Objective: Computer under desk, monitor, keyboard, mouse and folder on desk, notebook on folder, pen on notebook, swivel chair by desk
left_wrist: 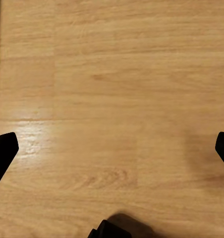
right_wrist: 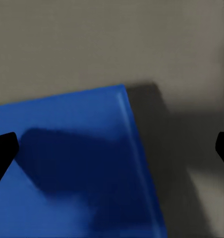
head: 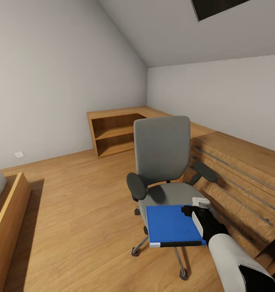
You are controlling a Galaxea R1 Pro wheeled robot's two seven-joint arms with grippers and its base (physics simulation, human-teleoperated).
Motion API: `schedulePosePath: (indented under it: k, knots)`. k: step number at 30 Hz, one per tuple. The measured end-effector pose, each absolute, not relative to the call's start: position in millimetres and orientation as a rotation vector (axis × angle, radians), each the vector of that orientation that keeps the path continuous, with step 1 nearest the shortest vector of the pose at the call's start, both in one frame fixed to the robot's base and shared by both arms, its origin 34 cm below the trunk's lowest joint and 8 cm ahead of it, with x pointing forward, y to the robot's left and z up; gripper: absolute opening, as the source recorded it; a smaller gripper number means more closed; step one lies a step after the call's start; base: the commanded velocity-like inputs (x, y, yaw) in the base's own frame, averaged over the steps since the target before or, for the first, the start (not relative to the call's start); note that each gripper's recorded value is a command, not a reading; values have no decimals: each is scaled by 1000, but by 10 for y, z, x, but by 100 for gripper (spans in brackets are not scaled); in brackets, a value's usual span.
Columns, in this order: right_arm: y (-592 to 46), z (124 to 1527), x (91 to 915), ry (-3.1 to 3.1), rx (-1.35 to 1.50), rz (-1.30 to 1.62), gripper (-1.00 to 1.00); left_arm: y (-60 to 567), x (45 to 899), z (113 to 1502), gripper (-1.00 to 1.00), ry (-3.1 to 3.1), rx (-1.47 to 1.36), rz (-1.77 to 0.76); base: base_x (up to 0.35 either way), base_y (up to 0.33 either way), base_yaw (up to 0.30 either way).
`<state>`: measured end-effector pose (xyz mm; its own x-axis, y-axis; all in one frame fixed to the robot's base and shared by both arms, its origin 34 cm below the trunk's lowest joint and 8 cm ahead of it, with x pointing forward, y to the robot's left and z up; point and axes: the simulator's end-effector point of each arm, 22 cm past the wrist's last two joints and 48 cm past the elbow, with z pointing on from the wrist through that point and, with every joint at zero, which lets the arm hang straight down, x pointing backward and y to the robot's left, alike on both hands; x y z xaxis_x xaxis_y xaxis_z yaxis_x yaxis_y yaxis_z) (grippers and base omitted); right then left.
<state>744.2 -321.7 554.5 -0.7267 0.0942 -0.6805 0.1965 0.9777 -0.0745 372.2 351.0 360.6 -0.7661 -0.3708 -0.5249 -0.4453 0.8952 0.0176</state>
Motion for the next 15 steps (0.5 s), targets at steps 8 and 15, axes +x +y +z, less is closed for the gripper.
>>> schedulePosePath:
  k: [8,15]
  knots:
    - [-3300,5826,7617,2314,219,-191,100,3510,3722,3606,100,2533,-589,191,0,0,0]
    - [-3331,5958,7690,2281,231,-191,100,3507,3722,3605,100,2534,-588,190,0,0,0]
